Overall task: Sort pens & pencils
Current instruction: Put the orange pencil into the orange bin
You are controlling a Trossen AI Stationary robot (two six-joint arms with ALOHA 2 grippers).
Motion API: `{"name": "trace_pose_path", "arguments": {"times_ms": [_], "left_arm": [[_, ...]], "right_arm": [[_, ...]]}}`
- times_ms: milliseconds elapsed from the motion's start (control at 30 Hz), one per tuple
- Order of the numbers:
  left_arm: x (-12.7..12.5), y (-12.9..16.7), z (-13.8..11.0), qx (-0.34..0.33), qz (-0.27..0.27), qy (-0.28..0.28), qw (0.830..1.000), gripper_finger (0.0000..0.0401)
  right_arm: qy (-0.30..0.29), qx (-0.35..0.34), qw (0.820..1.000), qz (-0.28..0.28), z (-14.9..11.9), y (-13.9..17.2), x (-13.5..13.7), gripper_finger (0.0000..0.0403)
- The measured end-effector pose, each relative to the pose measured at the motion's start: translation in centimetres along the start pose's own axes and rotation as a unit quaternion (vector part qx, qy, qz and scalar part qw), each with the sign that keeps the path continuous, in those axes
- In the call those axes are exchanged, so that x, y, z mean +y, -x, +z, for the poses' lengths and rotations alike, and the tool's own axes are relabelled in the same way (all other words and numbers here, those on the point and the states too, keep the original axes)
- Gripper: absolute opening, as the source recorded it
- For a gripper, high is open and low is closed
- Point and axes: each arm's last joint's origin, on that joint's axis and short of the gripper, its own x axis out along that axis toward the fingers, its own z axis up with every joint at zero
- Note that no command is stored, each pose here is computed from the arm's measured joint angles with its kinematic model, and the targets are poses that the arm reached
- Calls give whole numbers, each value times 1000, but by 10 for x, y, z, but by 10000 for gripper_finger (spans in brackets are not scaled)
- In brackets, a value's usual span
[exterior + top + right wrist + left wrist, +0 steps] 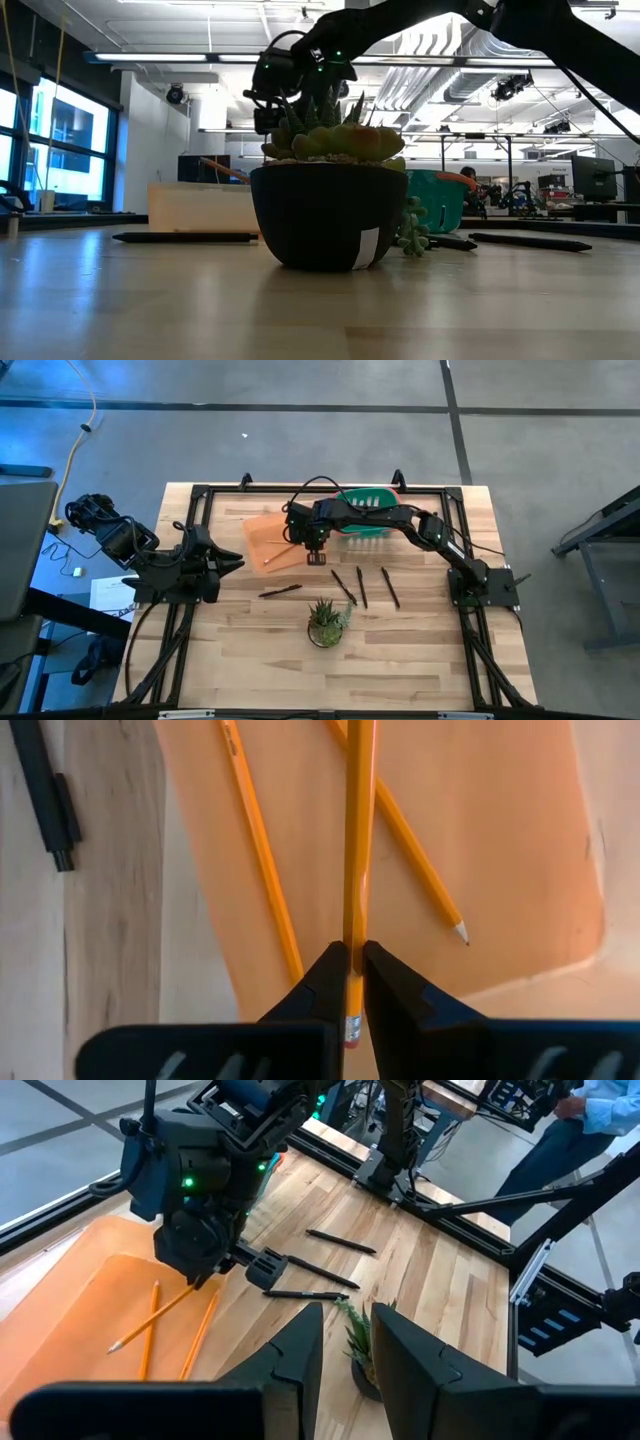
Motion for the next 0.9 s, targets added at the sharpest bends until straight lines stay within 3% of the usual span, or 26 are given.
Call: {"name": "trace_pose_path", "arguments": {"times_ms": [233,467,733,900], "left_arm": [[0,0,0,0,0,0,1000,76],[0,0,0,0,0,-1,1000,76],[0,0,0,0,0,-1,1000,76],[0,0,0,0,0,-1,1000,76]], "right_arm": [[3,10,1000,3,-2,0,1,6],[8,34,999,-31,-5,0,-1,2],[49,26,997,-53,1,0,8,1],[41,20,998,-49,3,0,10,1]]}}
